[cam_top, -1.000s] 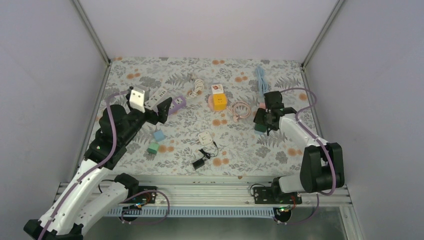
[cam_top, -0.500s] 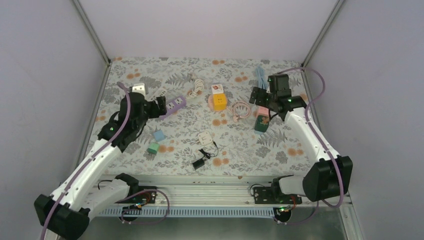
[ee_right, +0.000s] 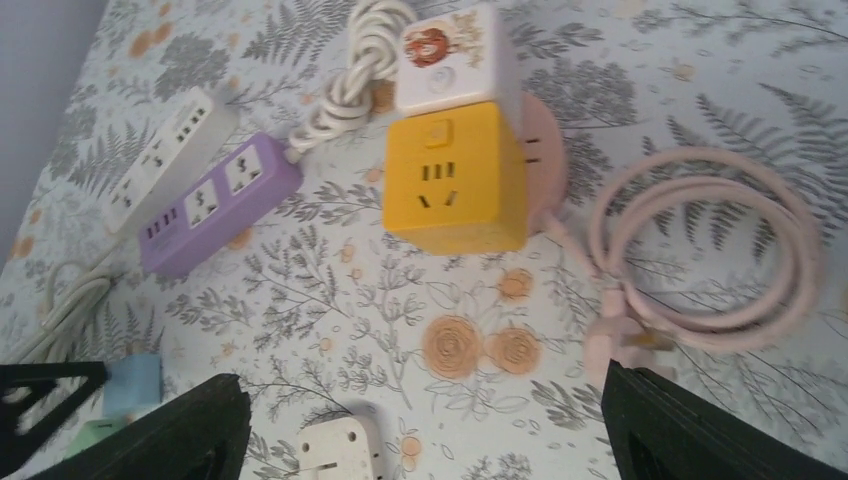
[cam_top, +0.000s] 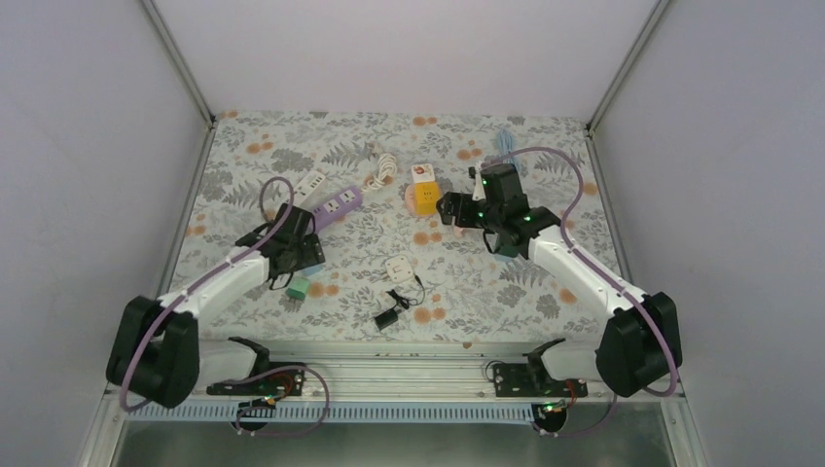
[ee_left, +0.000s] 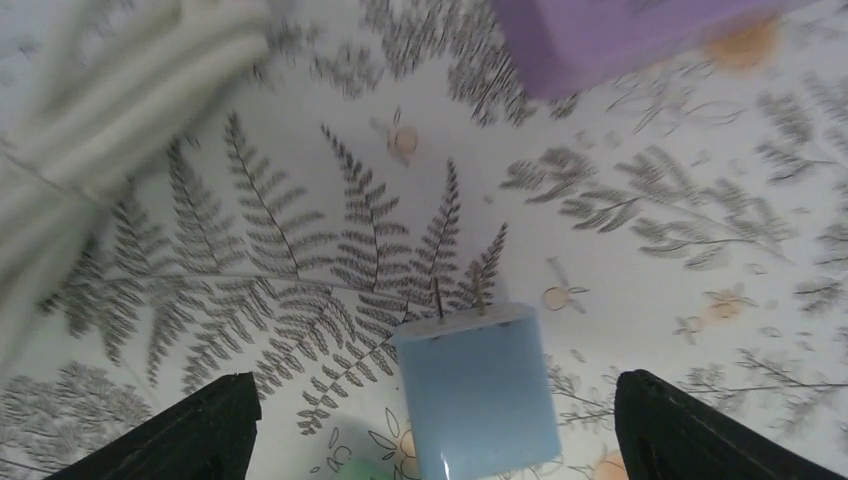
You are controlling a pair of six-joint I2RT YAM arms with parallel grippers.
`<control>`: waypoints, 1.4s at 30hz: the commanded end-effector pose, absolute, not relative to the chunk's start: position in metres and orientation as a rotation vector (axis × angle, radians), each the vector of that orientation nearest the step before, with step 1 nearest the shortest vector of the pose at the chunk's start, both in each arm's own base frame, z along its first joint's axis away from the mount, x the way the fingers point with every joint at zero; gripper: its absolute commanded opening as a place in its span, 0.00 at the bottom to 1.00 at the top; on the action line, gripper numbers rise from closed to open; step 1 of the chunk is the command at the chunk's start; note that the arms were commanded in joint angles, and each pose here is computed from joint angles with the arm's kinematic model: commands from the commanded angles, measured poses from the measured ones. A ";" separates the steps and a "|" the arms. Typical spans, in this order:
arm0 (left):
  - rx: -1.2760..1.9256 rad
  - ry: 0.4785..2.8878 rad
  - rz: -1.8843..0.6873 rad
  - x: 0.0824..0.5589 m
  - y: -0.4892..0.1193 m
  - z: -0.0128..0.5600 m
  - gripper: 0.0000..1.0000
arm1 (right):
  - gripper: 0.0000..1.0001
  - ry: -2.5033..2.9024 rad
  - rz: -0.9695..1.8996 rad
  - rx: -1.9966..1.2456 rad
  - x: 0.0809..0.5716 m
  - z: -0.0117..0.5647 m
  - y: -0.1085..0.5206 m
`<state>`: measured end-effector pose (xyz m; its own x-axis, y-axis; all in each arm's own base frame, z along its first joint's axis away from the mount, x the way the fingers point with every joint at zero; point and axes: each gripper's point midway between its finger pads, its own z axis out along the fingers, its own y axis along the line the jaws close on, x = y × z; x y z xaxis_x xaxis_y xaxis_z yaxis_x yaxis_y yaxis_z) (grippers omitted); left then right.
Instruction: Insert the plug
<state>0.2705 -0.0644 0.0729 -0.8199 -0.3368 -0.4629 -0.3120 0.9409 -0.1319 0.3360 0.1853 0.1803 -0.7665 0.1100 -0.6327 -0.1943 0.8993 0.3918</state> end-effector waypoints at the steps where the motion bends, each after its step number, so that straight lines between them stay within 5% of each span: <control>1: -0.503 2.660 -0.112 0.268 -0.072 0.041 0.84 | 0.88 2.327 0.690 -0.121 0.339 0.185 0.213; 5: -0.522 2.677 -0.111 0.267 -0.073 0.036 0.72 | 0.86 2.331 0.704 -0.131 0.336 0.181 0.217; 18: -0.437 2.704 0.020 0.283 -0.067 0.022 0.59 | 0.85 2.341 0.711 -0.143 0.334 0.174 0.224; 23: -0.349 2.706 -0.011 0.287 -0.074 0.024 0.37 | 0.85 2.345 0.714 -0.139 0.334 0.173 0.226; 32: -0.005 2.524 -0.209 0.311 -0.136 0.086 0.35 | 0.85 2.338 0.725 -0.212 0.338 0.182 0.234; 42: 0.567 1.916 -0.591 0.320 -0.258 0.225 0.38 | 0.85 2.177 1.072 -0.493 0.306 0.257 0.258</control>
